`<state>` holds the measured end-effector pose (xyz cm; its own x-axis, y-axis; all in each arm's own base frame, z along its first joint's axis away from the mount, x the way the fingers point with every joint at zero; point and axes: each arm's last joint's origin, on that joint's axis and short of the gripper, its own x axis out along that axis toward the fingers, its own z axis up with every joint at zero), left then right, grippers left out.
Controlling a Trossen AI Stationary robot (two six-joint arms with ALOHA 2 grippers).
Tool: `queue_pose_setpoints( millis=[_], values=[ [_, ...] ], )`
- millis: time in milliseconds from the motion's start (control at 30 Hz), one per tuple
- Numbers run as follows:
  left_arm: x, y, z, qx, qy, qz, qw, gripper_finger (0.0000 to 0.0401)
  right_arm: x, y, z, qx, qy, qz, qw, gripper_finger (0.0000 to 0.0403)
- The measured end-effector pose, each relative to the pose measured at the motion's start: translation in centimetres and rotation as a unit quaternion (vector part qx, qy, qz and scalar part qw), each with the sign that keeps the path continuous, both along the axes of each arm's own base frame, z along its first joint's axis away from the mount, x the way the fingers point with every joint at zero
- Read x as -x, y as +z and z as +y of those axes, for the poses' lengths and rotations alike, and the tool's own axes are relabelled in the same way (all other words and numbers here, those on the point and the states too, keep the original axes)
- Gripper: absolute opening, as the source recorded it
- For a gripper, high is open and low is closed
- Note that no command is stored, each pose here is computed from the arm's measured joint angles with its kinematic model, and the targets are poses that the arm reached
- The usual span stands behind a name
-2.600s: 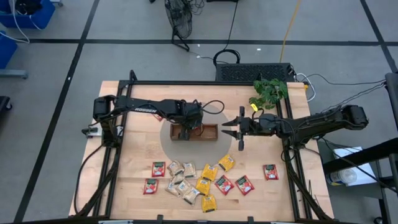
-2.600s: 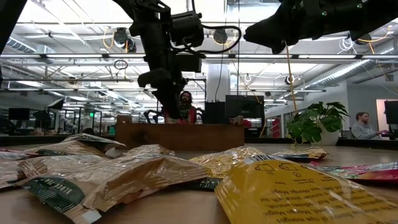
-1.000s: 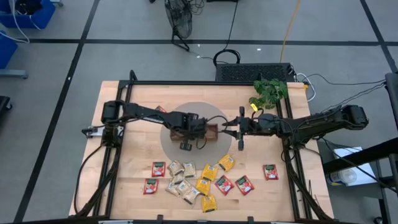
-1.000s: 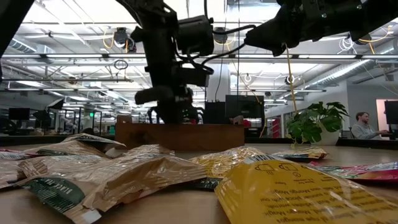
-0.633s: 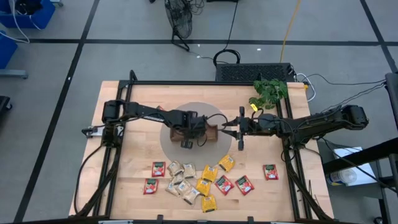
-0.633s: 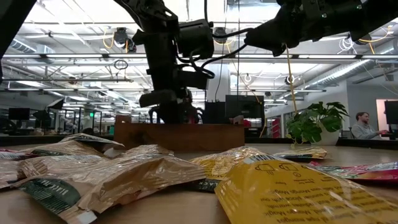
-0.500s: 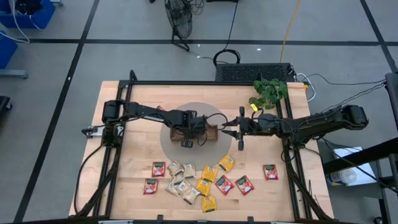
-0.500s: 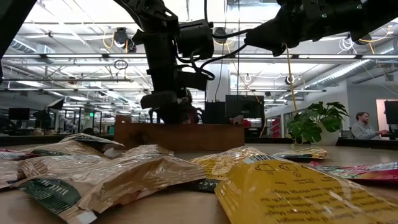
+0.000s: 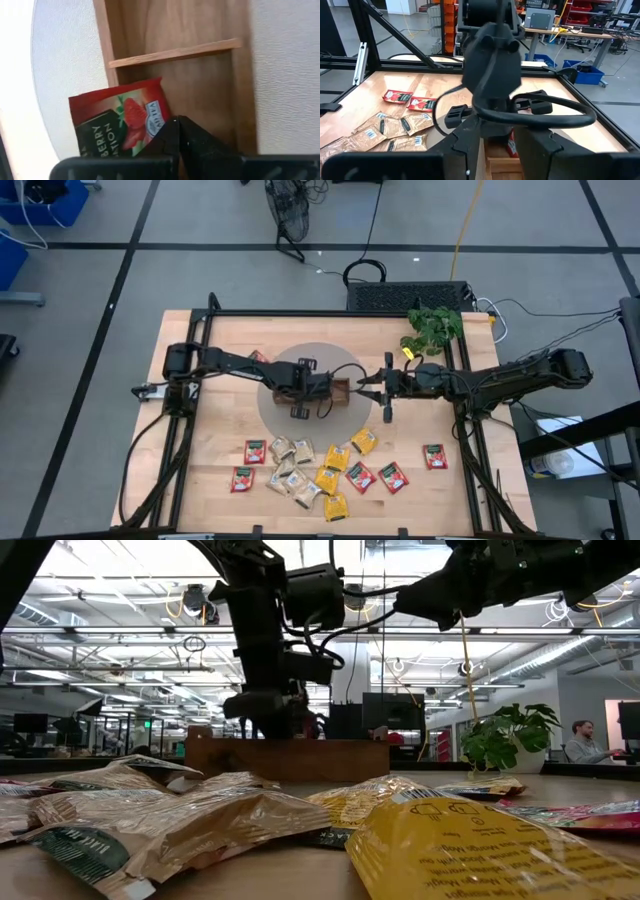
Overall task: Pick & Place Tea
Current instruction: Put the red tea bag into the wooden organizer
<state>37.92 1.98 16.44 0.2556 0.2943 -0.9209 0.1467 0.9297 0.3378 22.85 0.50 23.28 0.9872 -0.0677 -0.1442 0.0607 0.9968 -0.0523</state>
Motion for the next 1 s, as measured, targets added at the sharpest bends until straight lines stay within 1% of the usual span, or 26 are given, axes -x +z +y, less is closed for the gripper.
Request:
queue_pose_setpoints(
  millis=[200, 267, 333, 400, 467, 533, 633, 700, 767, 800, 867, 933, 1000],
  values=[
    [-0.5, 1.0, -0.7, -0.001, -0.011, -0.008, 1.000, 0.0052, 0.0, 0.0, 0.0, 0.000, 0.001, 0.000, 1.000, 0.0105],
    [-0.7, 1.4, -0.9, -0.001, -0.013, -0.011, 1.000, 0.0060, 0.1, 0.1, 0.2, -0.001, 0.014, -0.002, 1.000, 0.0105],
    [-0.8, 2.3, -1.2, 0.002, -0.010, -0.007, 1.000, 0.0065, 0.2, 0.3, 0.9, -0.005, 0.051, -0.009, 0.999, 0.0105],
    [-1.0, 3.9, -1.6, 0.008, 0.004, -0.018, 1.000, 0.0066, 0.4, 0.6, 1.8, -0.009, 0.102, -0.016, 0.995, 0.0105],
    [-1.1, 6.0, -2.4, 0.028, 0.002, -0.055, 0.998, 0.0061, 0.8, 0.7, 2.9, -0.012, 0.148, -0.013, 0.989, 0.0105],
    [-0.7, 8.3, -3.4, 0.046, -0.023, -0.104, 0.993, 0.0051, 1.0, 0.5, 4.1, -0.013, 0.181, -0.002, 0.983, 0.0105],
    [0.6, 12.0, -4.6, 0.077, -0.064, -0.192, 0.976, 0.0033, 1.7, -0.4, 6.0, -0.014, 0.217, 0.046, 0.975, 0.0105],
    [2.3, 14.1, -5.0, 0.096, -0.078, -0.242, 0.962, 0.0021, 2.2, -1.0, 7.2, -0.012, 0.216, 0.078, 0.973, 0.0105],
    [4.3, 15.8, -5.3, 0.107, -0.087, -0.292, 0.946, 0.0010, 3.0, -1.7, 8.4, -0.001, 0.202, 0.113, 0.973, 0.0107],
    [5.3, 16.3, -5.4, 0.110, -0.090, -0.315, 0.938, 0.0006, 3.4, -1.9, 9.0, 0.005, 0.197, 0.124, 0.973, 0.0110],
    [7.3, 17.5, -5.6, 0.118, -0.095, -0.372, 0.916, 0.0004, 4.2, -2.3, 10.2, 0.001, 0.192, 0.144, 0.971, 0.0123],
    [9.2, 18.0, -5.6, 0.127, -0.097, -0.414, 0.896, 0.0010, 5.0, -2.4, 11.2, -0.027, 0.194, 0.154, 0.969, 0.0144],
    [10.8, 18.3, -5.5, 0.132, -0.100, -0.459, 0.873, 0.0023, 5.7, -2.6, 12.1, -0.053, 0.186, 0.176, 0.965, 0.0171]
  ],
)
